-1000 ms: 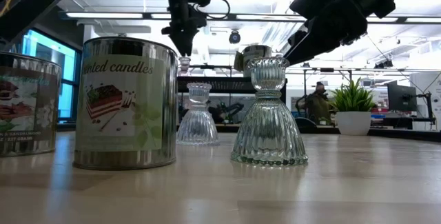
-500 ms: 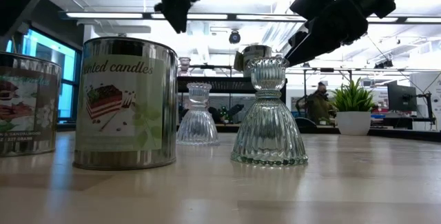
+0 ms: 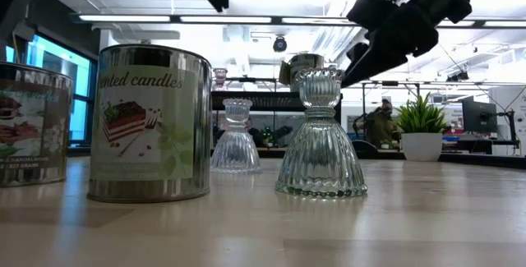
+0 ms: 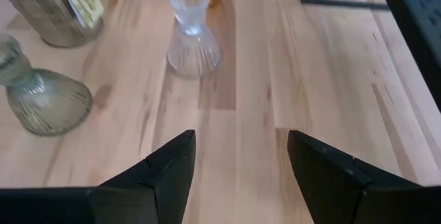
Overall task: Pick & Place candle stick holders
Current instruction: Put the yellow glass candlestick on the shelf aligned with the other candlestick
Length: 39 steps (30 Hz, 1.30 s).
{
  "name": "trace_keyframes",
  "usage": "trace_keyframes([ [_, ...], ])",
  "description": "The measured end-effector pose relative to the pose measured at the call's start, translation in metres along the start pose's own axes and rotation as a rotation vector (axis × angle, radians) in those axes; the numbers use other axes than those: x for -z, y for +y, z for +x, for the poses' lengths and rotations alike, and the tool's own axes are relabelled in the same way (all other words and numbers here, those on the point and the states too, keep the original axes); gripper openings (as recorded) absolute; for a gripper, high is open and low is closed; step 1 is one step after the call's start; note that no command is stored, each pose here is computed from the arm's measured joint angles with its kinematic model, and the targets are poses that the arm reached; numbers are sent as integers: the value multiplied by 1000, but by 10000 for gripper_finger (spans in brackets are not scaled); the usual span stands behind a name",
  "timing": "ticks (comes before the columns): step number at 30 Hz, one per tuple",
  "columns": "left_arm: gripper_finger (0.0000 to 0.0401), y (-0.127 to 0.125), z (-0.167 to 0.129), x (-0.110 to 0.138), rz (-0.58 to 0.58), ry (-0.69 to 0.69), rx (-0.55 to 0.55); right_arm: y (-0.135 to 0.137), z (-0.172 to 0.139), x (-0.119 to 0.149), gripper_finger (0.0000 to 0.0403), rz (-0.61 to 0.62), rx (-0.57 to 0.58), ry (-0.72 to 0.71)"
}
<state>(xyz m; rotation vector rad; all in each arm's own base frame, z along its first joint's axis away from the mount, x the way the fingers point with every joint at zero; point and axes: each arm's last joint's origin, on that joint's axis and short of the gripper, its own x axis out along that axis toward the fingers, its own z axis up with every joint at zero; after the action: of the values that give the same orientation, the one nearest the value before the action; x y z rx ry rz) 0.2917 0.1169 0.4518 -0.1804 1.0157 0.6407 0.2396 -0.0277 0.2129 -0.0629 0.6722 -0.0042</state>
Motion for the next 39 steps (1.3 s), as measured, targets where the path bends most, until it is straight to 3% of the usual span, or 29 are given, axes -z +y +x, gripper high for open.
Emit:
trace_keyframes([
  [10, 140, -42, 17, 36, 23, 138, -38, -4, -1, 7, 224, 7, 1, 68],
  [16, 140, -57, 11, 82, -51, 165, -102, -3, -1, 9, 224, -4, -3, 88],
  [20, 140, -66, 7, 115, -105, 154, -89, -3, -1, 9, 224, -8, -3, 87],
  [26, 140, -81, 28, 157, -230, 273, -98, -4, -1, 7, 224, -13, 1, 70],
  [30, 140, -92, 49, 168, -276, 372, -18, -4, -1, 7, 224, -13, 2, 65],
  [39, 140, -110, 78, 171, -360, 393, 86, -4, -1, 7, 224, -8, -3, 65],
])
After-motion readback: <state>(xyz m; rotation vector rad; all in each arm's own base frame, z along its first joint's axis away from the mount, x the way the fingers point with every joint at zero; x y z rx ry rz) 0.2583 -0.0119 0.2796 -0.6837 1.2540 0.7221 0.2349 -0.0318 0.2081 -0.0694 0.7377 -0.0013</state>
